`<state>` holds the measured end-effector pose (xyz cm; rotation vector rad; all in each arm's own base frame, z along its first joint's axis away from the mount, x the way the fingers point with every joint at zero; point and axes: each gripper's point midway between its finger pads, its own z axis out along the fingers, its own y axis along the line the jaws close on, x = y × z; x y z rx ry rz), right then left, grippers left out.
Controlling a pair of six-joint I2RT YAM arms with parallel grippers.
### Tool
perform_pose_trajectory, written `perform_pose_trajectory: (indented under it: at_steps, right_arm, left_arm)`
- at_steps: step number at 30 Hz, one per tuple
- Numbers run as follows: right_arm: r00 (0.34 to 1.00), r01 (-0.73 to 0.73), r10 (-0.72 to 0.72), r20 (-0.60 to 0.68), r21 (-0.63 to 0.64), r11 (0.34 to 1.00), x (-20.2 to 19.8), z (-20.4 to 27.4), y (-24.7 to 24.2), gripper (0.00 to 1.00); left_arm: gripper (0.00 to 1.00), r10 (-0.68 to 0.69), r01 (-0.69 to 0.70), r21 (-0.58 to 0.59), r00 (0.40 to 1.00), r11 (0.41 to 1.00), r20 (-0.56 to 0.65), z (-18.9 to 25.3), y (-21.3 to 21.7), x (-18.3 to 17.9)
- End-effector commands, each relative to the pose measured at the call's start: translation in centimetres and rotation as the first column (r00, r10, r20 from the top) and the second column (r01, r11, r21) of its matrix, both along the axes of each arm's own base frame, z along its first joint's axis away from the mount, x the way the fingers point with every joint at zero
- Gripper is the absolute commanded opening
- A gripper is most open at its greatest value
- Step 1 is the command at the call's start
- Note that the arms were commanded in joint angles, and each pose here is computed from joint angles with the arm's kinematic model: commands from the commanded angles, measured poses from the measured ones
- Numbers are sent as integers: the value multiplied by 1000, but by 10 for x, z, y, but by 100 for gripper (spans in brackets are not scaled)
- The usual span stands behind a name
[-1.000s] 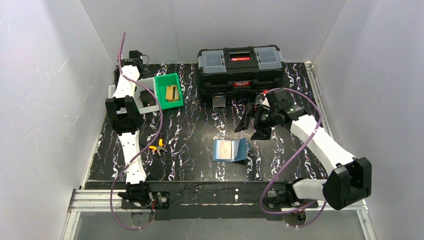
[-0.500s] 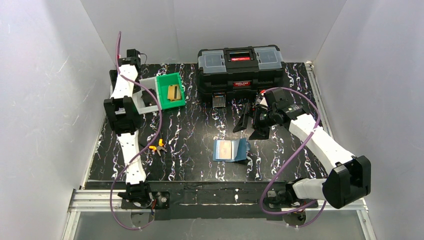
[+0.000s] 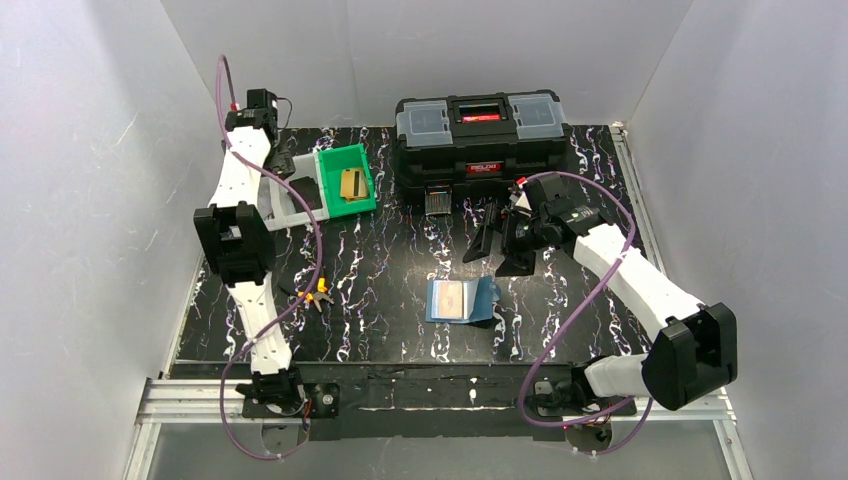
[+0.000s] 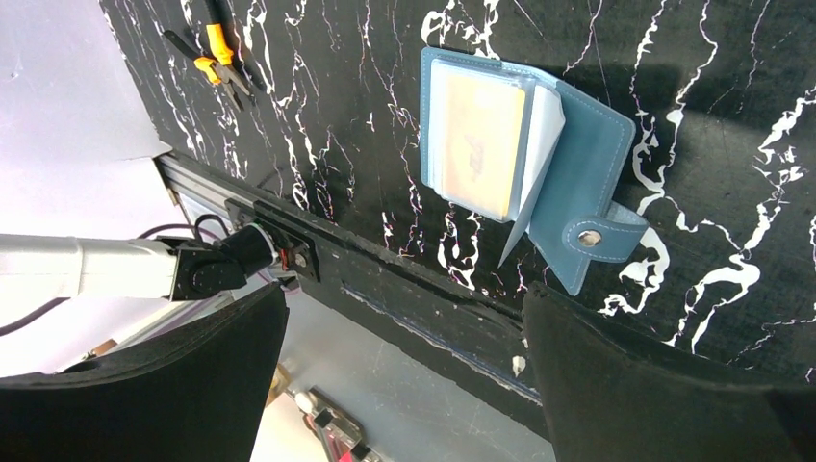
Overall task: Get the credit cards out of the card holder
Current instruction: Place the credit card in the storage box, then remove the credit card from the card holder.
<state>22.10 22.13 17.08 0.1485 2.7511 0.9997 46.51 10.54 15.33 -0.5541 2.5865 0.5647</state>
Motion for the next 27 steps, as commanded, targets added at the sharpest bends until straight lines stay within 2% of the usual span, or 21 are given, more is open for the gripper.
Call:
perform_pose_trajectory:
  at_steps: [1, 4, 8, 15, 18, 22, 27]
  right_arm:
    - [996, -27, 27, 82, 5, 1000, 10, 13, 6, 98]
    - [995, -26, 28, 93, -31, 999, 10, 9, 6, 98]
    - [992, -35, 44, 114, -80, 996, 8, 6, 9, 98]
    - [985, -80, 104, 134, -170, 982, -5, -3, 31, 98]
    - [983, -93, 123, 136, -208, 974, -9, -10, 41, 98]
    - [983, -105, 137, 121, -242, 964, -15, -21, 54, 93]
    - [985, -124, 151, 83, -274, 954, -22, -40, 68, 88]
  left_arm:
    - [88, -14, 24, -108, 995, 994, 98, 40, -27, -17]
    - [88, -48, 76, -203, 989, 976, 137, 46, -57, -27]
    - [88, -80, 140, -364, 981, 921, 174, 47, -100, -51]
    - [88, -212, 285, -626, 959, 726, 190, 35, -193, -109]
    - [88, -265, 320, -686, 946, 653, 188, 29, -225, -135]
    - [87, -303, 330, -768, 935, 550, 184, 22, -260, -165]
    - [88, -361, 330, -796, 920, 508, 152, 12, -280, -197]
